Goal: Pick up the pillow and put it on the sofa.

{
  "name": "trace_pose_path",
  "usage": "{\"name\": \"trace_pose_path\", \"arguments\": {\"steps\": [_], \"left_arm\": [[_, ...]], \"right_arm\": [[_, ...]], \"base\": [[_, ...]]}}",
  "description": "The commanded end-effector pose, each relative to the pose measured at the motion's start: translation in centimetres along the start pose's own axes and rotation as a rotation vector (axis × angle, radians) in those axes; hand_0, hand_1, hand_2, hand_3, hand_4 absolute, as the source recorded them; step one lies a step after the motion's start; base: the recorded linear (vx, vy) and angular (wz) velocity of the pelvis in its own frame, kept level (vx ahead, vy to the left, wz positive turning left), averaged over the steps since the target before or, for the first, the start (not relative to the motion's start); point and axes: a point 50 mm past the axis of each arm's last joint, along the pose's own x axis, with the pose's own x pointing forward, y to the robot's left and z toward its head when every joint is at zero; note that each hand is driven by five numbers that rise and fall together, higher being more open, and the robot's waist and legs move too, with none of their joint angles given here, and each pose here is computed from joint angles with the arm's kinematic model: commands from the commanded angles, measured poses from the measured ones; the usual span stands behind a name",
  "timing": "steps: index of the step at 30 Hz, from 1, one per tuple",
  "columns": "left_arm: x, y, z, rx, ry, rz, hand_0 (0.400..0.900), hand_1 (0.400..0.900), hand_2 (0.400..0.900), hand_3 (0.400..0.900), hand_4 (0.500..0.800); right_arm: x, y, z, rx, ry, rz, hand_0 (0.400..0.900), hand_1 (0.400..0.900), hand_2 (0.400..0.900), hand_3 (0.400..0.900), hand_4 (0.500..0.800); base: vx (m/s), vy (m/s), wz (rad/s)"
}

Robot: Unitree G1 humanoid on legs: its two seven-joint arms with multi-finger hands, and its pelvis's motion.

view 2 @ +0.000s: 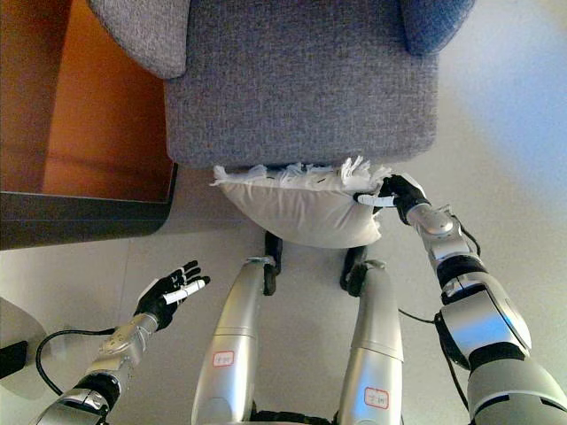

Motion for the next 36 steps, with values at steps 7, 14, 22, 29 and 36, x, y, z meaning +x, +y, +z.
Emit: {"name": "trace_pose_path", "arguments": {"steps": [7, 14, 22, 29, 36], "left_arm": [[-1.1, 0.5, -1.4, 0.027, 0.037, 0.028, 0.9, 0.9, 0.9, 0.9, 0.8], [-2.0, 1.2, -3.7, 0.052, 0.16, 0.07, 0.9, 0.9, 0.9, 0.9, 0.8], [-5.4, 2.6, -8.5, 0.049, 0.38, 0.15, 0.9, 0.9, 0.9, 0.9, 0.8], [-6.8, 3.4, -10.3, 0.039, 0.52, 0.2, 0.9, 0.9, 0.9, 0.9, 0.8], [-6.6, 2.6, -10.9, 0.023, 0.566, 0.214, 0.9, 0.9, 0.9, 0.9, 0.8]], "right_arm": [[-0.2, -1.2, 3.3, -0.081, -0.169, -0.078, 0.4, 0.4, 0.4, 0.4, 0.5], [-0.6, 0.5, 1.9, -0.172, -0.122, -0.051, 0.4, 0.4, 0.4, 0.4, 0.5], [-2.8, 3.8, 0.9, -0.34, -0.116, 0.118, 0.4, 0.4, 0.4, 0.4, 0.5], [-4.1, 3.4, 6.6, -0.5, -0.273, 0.218, 0.4, 0.4, 0.4, 0.4, 0.5], [-4.9, 0.9, 16.8, -0.646, -0.477, 0.186, 0.4, 0.4, 0.4, 0.4, 0.5]], "base": [[-0.082, 0.034, -0.08], [0.01, 0.087, -0.15], [0.141, 0.081, -0.28], [0.111, 0.031, -0.26], [0.051, 0.032, -0.09]]}}
